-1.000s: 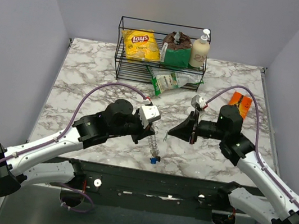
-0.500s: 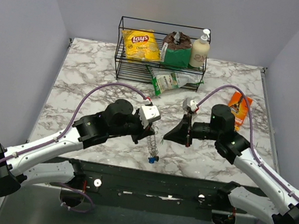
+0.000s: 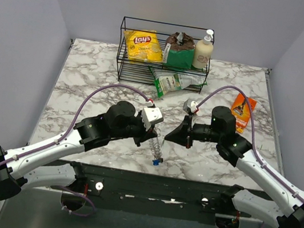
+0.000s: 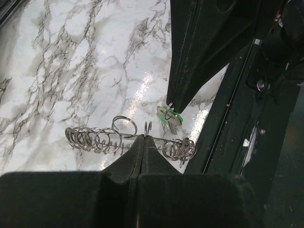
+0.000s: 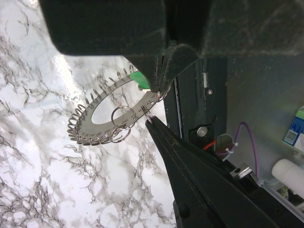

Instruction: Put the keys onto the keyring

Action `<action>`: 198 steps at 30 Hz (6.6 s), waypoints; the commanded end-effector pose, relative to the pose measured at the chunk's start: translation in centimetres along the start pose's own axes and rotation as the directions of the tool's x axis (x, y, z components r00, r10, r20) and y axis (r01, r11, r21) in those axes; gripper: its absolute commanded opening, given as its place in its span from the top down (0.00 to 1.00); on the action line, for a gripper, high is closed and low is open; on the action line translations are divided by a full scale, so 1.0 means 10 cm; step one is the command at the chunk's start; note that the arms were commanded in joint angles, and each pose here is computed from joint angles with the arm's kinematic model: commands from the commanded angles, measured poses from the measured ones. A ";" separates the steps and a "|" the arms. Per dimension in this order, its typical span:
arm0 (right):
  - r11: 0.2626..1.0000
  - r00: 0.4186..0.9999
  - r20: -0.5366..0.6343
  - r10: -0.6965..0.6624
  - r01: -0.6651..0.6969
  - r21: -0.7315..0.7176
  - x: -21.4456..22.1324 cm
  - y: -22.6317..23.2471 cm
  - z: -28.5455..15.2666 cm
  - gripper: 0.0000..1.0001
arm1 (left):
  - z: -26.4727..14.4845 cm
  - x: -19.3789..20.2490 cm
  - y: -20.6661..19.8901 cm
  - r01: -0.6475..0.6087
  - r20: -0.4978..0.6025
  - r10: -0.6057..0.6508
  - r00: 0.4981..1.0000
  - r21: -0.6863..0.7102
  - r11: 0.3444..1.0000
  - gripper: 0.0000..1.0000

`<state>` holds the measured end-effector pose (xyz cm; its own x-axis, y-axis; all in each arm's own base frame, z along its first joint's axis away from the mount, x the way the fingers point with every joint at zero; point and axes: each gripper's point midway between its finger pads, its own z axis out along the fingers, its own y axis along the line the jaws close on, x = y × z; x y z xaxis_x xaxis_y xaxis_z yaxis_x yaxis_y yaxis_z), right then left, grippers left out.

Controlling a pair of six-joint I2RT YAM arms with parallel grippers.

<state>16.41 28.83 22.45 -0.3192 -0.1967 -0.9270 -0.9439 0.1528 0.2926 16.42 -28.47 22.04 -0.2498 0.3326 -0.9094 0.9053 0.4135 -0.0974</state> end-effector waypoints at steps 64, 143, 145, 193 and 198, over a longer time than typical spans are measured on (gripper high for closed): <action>0.998 0.999 0.000 -0.040 0.040 0.046 -0.03 -0.23 0.22 0.99 | -0.06 -0.16 -0.22 -0.048 0.069 0.041 0.997 0.101 0.994 1.00; 0.960 0.988 0.041 -0.147 0.153 -0.234 -0.18 0.45 -0.03 0.44 | -0.16 -0.40 -0.45 -0.091 0.193 0.051 0.980 0.208 0.974 1.00; 0.962 0.988 0.040 -0.146 0.152 -0.228 -0.18 0.43 -0.02 0.44 | -0.16 -0.41 -0.45 -0.091 0.198 0.049 0.979 0.211 0.973 1.00; 0.968 0.983 0.040 -0.178 0.182 -0.172 -0.16 0.38 -0.06 0.99 | -0.47 -0.57 -0.68 -0.142 0.020 0.145 0.989 0.363 0.921 0.43; 0.966 0.980 0.047 -0.192 0.197 -0.169 -0.14 0.40 -0.09 0.99 | -0.35 -0.47 -0.73 -0.053 -0.094 0.109 0.990 0.464 0.884 0.45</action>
<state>13.17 29.14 24.42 -0.1758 -0.2006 -0.9638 -0.9801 -0.0559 0.1904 11.46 -30.30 31.16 -0.1005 0.3360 -0.9365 0.9948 0.0484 -0.0894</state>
